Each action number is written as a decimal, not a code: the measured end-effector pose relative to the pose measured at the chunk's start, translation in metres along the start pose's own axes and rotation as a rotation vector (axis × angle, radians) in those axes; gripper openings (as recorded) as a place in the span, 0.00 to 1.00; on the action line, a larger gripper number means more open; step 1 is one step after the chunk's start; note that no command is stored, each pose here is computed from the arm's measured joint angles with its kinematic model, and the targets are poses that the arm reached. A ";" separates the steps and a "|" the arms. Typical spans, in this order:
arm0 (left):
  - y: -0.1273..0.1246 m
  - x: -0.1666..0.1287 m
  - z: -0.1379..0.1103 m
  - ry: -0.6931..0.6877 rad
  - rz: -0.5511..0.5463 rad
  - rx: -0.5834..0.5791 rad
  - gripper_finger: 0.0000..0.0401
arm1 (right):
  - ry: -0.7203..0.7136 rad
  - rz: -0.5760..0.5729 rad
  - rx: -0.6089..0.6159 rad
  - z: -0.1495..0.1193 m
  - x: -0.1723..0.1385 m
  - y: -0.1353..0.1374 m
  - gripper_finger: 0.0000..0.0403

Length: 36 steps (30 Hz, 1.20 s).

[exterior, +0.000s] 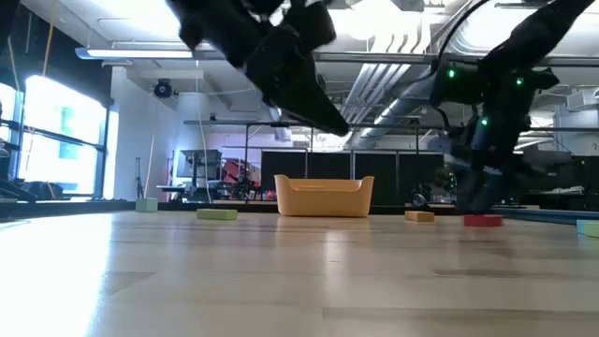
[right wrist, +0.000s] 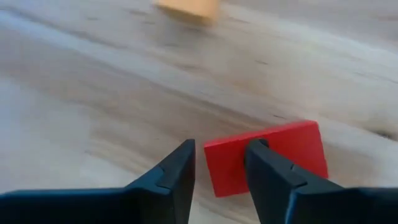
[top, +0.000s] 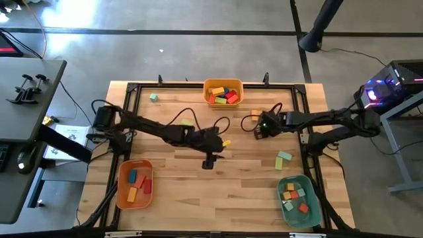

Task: Sort blocks by size
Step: Put the red narrow rectangular block into the orange bin

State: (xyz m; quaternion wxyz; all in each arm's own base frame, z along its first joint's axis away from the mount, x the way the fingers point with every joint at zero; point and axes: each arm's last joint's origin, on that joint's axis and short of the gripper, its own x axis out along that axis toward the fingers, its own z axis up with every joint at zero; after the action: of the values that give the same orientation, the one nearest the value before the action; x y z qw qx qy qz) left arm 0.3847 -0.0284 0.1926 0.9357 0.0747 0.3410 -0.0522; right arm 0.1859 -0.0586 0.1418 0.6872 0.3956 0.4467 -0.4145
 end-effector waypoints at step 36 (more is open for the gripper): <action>-0.052 -0.028 -0.048 0.362 -0.202 0.358 0.52 | -0.535 0.457 -0.710 -0.028 -0.029 0.077 0.31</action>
State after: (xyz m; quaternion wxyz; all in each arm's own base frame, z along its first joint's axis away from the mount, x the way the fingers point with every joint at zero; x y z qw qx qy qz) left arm 0.3256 -0.0698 0.1694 0.8215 0.2126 0.4936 -0.1905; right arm 0.2419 0.0000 0.1745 0.9430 0.1050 0.2704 -0.1629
